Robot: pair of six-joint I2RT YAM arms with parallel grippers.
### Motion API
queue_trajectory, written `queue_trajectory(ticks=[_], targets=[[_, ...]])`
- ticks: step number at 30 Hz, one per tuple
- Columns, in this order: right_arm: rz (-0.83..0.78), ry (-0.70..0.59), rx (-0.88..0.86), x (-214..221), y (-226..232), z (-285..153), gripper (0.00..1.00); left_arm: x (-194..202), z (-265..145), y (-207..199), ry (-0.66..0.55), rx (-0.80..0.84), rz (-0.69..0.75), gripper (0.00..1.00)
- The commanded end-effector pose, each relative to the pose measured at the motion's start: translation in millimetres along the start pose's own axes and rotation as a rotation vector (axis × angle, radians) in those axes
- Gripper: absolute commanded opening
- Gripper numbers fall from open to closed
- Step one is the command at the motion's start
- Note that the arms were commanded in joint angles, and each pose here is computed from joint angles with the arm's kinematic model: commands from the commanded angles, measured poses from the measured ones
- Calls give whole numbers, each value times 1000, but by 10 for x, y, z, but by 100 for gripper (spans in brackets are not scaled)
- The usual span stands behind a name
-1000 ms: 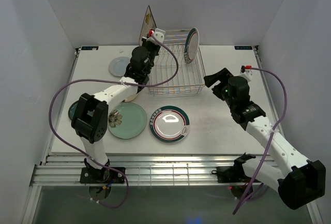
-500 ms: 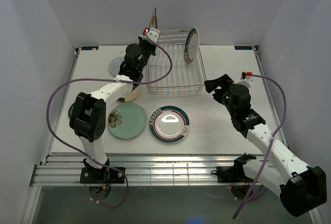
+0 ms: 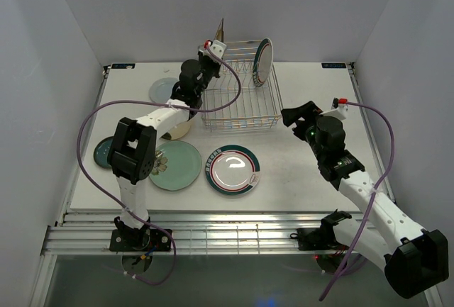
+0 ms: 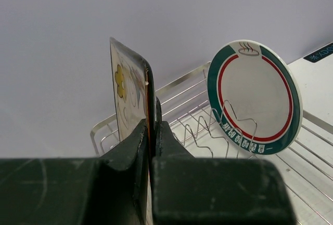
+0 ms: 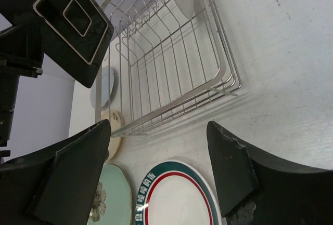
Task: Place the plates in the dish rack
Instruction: Insert the plate into the dish rack.
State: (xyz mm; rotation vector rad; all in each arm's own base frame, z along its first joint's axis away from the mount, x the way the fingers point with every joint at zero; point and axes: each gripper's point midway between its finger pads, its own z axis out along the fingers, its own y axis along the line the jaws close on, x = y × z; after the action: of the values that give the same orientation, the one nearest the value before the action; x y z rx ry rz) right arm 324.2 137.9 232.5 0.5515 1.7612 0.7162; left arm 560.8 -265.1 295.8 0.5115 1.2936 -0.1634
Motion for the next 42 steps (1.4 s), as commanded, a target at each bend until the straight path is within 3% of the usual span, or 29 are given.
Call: queue_trajectory(ticks=[1, 42], targets=[[-12, -40, -30, -86, 85, 20, 80, -1558, -65, 455, -404, -108, 30, 0], [-42, -37, -19, -70, 36, 69, 85, -1476, 263, 276, -431, -203, 23, 0]])
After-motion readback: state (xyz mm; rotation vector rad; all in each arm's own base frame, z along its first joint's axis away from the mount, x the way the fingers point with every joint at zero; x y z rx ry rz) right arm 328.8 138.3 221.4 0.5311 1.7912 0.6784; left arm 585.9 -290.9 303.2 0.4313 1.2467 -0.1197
